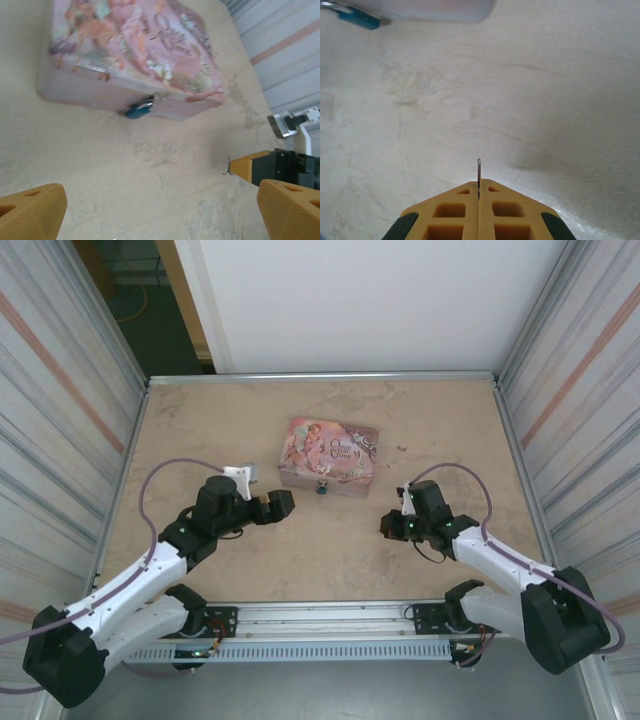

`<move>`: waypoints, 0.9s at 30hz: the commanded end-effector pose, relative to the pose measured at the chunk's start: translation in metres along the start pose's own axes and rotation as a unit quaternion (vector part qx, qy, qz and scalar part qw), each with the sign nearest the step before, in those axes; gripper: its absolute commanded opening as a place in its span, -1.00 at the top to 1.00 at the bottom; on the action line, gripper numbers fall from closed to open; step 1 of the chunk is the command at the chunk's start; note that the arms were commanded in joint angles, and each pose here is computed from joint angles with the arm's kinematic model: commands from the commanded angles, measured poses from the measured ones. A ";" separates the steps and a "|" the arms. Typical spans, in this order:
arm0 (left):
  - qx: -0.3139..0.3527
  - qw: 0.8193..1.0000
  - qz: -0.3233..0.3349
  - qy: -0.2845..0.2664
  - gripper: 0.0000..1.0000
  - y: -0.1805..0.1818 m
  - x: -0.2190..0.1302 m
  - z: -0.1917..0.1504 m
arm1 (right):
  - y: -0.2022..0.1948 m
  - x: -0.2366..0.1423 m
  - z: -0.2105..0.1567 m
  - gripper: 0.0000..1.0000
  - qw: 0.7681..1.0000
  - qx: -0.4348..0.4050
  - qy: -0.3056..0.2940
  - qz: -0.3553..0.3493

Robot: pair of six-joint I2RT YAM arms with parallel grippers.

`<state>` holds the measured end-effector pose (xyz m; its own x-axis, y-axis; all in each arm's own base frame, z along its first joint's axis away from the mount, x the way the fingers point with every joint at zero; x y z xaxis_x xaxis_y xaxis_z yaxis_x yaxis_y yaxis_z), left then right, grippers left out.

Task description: Unlock the padlock with the key

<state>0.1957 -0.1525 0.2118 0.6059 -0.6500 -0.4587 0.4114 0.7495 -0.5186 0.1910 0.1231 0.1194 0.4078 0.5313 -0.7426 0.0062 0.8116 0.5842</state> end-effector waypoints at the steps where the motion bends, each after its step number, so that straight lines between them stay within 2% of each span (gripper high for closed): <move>1: 0.066 0.996 -0.062 -0.021 -0.95 -0.026 -0.014 0.021 | 0.028 -0.018 0.013 0.96 0.995 -0.080 -0.024 0.053; 5: 0.109 0.985 -0.134 -0.025 -0.85 -0.050 -0.025 0.035 | 0.057 -0.041 0.024 0.97 0.978 -0.157 -0.063 0.120; 11: 0.148 0.955 -0.255 -0.023 -0.49 -0.084 -0.035 0.052 | 0.098 -0.074 0.033 0.97 0.936 -0.264 -0.110 0.203; 15: 0.165 0.937 -0.308 -0.024 -0.31 -0.099 -0.038 0.064 | 0.121 -0.091 0.037 0.98 0.909 -0.311 -0.116 0.250; 20: 0.177 0.922 -0.345 -0.021 -0.19 -0.111 -0.037 0.074 | 0.146 -0.103 0.034 0.98 0.883 -0.343 -0.106 0.302; 27: 0.178 0.919 -0.352 -0.007 -0.21 -0.115 -0.026 0.074 | 0.172 -0.109 0.027 0.98 0.861 -0.372 -0.091 0.335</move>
<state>0.1859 -0.2080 0.3221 0.1579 -0.9791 -0.1284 0.8661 0.1997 -0.4582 0.1758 0.1913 0.2922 0.2708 0.9264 -0.2618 -0.7944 0.3687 0.4828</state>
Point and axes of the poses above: each hand's point on the last joint's axis, 136 mm out from that joint toward the fingers, its own x axis out along the fingers, its own y axis along the line the jaws close on, z = x × y, the point moved 8 cm from there along -x, back along the fingers, and after that the axes turned 7 degrees about x, right-handed, at the moved point
